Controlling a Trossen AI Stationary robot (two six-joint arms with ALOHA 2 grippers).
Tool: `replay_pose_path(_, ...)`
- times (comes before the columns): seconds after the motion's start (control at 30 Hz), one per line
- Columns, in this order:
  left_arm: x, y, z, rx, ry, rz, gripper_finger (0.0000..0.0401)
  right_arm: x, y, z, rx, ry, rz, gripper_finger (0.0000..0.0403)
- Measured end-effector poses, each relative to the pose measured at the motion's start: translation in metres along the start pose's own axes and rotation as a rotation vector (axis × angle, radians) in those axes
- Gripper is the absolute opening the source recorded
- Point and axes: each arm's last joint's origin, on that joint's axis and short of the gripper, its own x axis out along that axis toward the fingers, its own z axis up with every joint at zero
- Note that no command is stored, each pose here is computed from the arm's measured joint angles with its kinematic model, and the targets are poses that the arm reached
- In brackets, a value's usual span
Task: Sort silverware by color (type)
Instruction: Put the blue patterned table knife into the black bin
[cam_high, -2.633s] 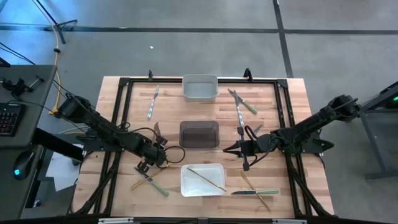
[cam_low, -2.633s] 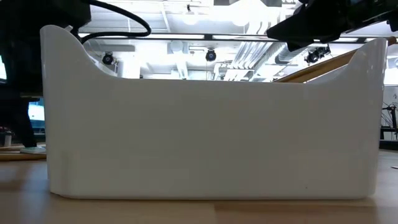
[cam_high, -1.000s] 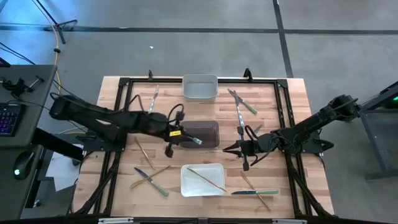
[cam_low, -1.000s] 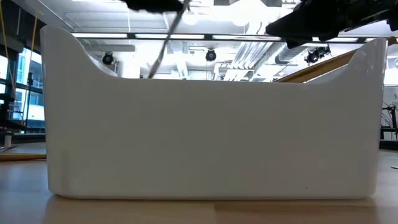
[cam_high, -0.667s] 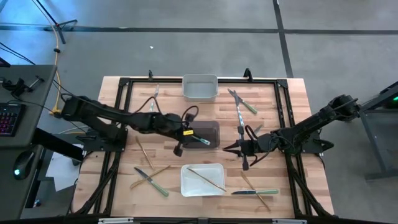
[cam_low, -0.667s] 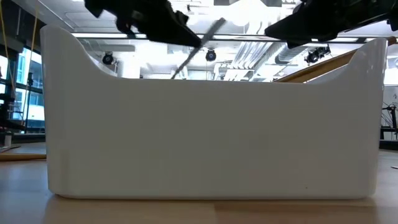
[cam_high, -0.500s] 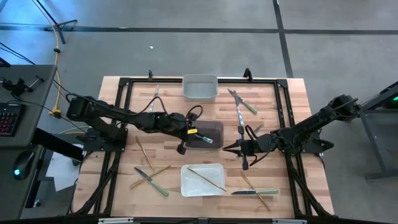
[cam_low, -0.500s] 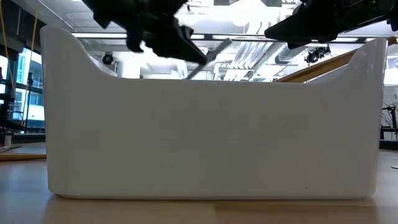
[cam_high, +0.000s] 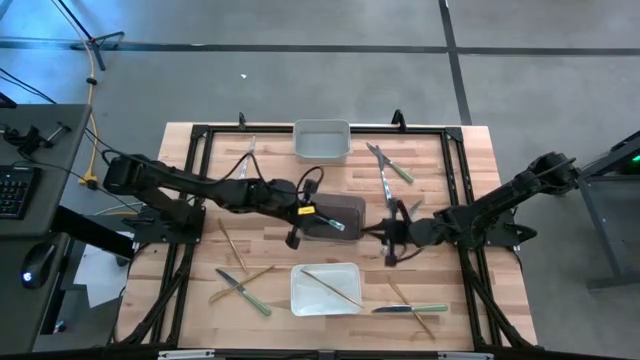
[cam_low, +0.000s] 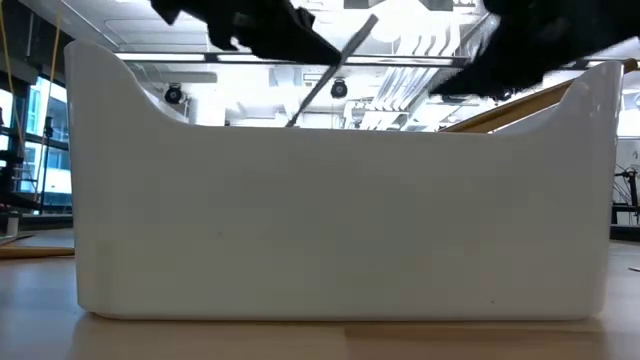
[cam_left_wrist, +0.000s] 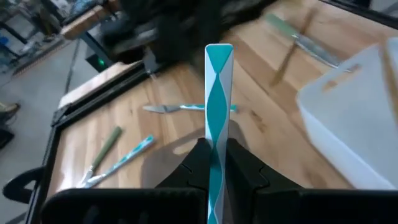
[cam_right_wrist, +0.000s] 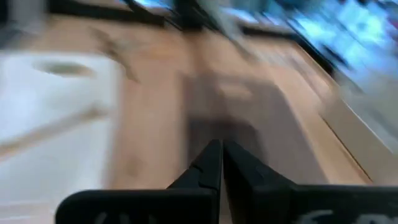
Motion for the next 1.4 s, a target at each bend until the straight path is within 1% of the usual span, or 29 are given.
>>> replay_pose_path(0.07, -0.003, 0.000, 0.004, 0.003, -0.011, 0.001, 0.0014, 0.002, -0.008, -0.010, 0.068, 0.093, -0.096, 0.0000)
replay_pose_path(0.13, -0.005, 0.000, 0.005, 0.002, -0.011, -0.002, 0.0014, 0.006, -0.017, -0.018, 0.146, 0.161, -0.155, 0.0000)
replay_pose_path(0.2, -0.005, 0.000, 0.004, -0.002, -0.005, -0.004, 0.0014, 0.011, -0.025, -0.026, 0.189, 0.218, -0.209, 0.0000)
replay_pose_path(0.27, -0.005, 0.000, 0.004, -0.002, -0.006, -0.002, 0.0014, 0.018, -0.031, -0.033, 0.213, 0.264, -0.244, 0.0000)
replay_pose_path(0.37, -0.005, 0.000, 0.004, -0.003, -0.004, -0.003, 0.0014, 0.029, -0.038, -0.039, 0.240, 0.299, -0.252, 0.0000)
replay_pose_path(0.5, -0.005, 0.000, 0.004, -0.003, -0.004, -0.003, 0.0012, 0.042, -0.042, -0.044, 0.261, 0.294, -0.249, 0.0000)
replay_pose_path(0.67, -0.005, 0.000, 0.004, -0.003, -0.001, -0.004, 0.0012, 0.053, -0.043, -0.044, 0.251, 0.240, -0.241, 0.0000)
replay_pose_path(0.83, -0.005, 0.001, 0.005, 0.026, -0.012, 0.001, 0.0012, 0.053, -0.043, -0.039, 0.211, 0.202, -0.229, 0.0000)
replay_pose_path(1.0, -0.005, 0.010, 0.010, 0.061, -0.072, -0.057, 0.0012, 0.044, -0.044, -0.028, 0.198, 0.155, -0.234, 0.0000)
replay_pose_path(1.1, -0.002, 0.014, 0.005, 0.056, -0.074, -0.086, 0.0012, 0.037, -0.042, -0.023, 0.185, 0.141, -0.239, 0.0000)
replay_pose_path(1.17, 0.002, 0.015, -0.002, 0.045, -0.052, -0.120, 0.0012, 0.033, -0.041, -0.021, 0.180, 0.142, -0.233, 0.0000)
replay_pose_path(1.4, 0.026, 0.006, -0.021, 0.031, 0.027, -0.164, 0.0012, 0.029, -0.038, -0.020, 0.169, 0.148, -0.218, 0.0000)
